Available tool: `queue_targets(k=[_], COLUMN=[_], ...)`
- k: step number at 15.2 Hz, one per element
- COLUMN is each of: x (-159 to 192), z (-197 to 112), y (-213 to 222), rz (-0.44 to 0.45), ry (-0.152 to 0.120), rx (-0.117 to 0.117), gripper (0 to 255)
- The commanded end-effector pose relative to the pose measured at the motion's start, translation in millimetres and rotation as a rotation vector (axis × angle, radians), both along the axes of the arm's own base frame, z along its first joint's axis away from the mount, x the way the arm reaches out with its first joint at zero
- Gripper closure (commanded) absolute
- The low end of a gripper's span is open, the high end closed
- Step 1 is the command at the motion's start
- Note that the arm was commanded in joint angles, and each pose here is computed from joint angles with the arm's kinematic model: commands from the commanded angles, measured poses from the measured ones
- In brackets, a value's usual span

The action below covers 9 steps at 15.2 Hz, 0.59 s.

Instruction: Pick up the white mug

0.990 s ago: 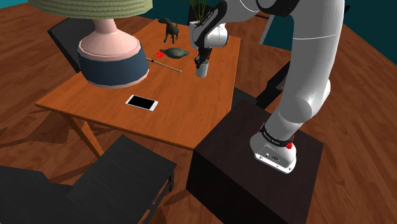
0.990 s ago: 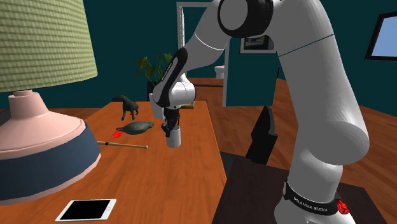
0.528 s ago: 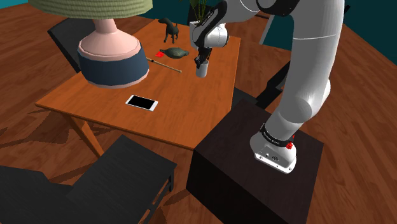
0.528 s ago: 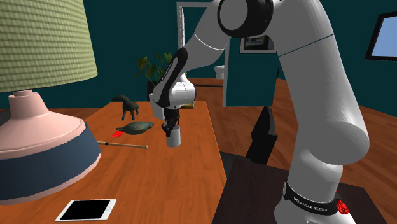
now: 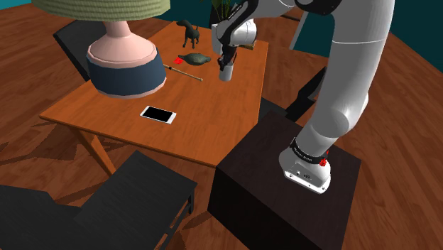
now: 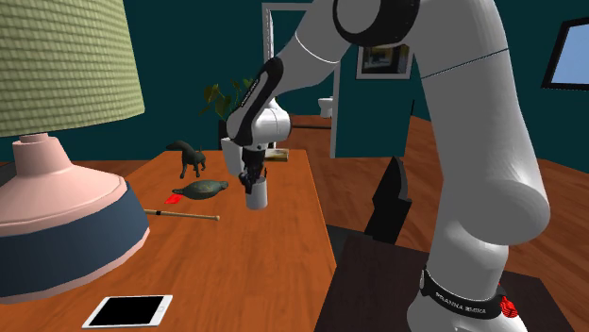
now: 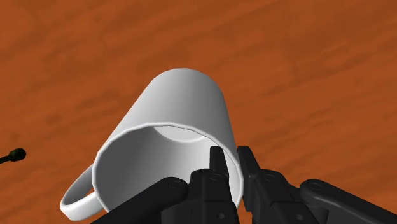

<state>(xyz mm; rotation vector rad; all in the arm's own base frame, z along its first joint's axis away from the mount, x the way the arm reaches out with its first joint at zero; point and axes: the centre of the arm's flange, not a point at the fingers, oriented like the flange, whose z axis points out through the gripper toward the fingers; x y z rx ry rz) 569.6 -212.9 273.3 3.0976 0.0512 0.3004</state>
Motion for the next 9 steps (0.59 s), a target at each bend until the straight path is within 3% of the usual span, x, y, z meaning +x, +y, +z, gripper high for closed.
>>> queue_targets(k=[1,9], x=[-0.9,-1.0], z=[10.4,42.9], y=[0.6,0.6], rz=[0.0,0.0], ry=[0.0,0.0], rx=[0.0,0.0], gripper=[255,255])
